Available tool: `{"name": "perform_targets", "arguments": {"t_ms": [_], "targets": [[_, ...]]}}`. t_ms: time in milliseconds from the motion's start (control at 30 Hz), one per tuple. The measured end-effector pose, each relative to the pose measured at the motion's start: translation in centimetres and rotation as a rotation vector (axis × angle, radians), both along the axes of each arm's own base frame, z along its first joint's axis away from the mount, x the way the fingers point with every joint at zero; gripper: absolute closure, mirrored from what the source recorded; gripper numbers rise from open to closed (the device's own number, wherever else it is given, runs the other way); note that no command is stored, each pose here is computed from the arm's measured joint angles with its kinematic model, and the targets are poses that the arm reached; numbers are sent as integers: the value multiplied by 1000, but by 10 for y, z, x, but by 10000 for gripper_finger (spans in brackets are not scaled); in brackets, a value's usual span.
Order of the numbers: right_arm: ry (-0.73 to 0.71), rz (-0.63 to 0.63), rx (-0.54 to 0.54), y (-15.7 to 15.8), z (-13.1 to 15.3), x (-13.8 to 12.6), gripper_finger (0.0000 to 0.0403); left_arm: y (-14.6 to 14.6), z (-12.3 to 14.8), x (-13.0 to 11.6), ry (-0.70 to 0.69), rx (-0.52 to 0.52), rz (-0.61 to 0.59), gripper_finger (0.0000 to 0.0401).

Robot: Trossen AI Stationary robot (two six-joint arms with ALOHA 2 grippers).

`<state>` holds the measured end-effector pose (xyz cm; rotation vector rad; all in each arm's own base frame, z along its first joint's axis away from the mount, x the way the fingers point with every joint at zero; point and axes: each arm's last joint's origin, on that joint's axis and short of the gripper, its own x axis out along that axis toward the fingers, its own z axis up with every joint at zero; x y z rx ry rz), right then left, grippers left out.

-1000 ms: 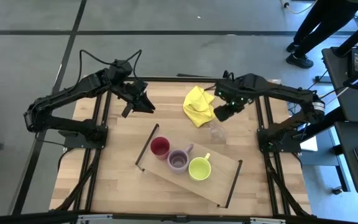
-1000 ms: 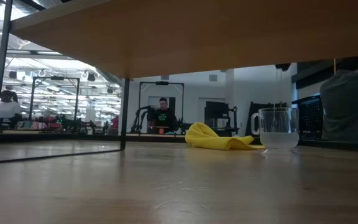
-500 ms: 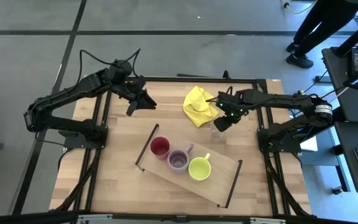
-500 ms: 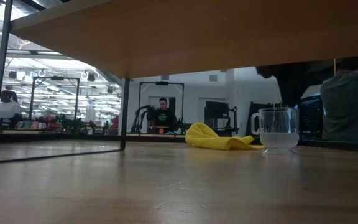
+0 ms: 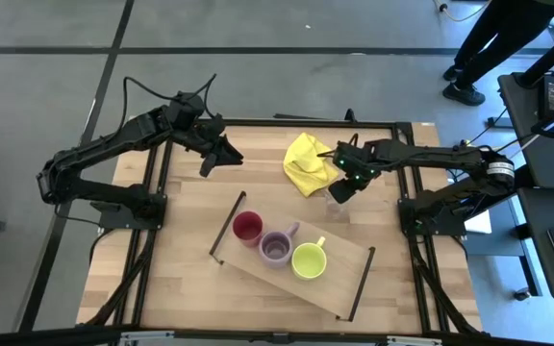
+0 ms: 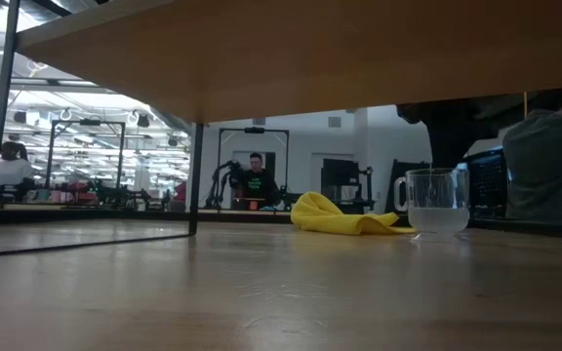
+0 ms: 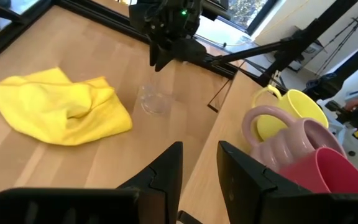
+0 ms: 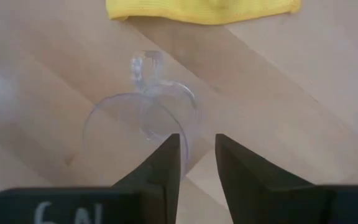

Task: Stack small to large cups/mugs on shelf
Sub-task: Put the transparent mug on the shelf

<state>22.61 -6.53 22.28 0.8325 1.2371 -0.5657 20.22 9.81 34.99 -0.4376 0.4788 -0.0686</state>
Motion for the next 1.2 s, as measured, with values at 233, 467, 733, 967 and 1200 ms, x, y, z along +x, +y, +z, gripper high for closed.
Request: {"name": "perform_targets", "arguments": {"t_ms": [233, 467, 733, 967, 1200], "targets": [[-26, 6, 26, 0, 0, 2, 300, 0, 0, 0, 6, -9, 17, 307], [-31, 32, 38, 2, 0, 2, 300, 0, 0, 0, 8, -9, 23, 307], [4, 82, 32, 1, -8, 6, 300, 1, 0, 0, 10, -4, 31, 307], [-6, 93, 25, 0, -10, 8, 300, 1, 0, 0, 15, 0, 45, 307], [57, 65, 76, 4, -30, -2, 300, 1, 0, 0, 15, 5, 46, 307]]}}
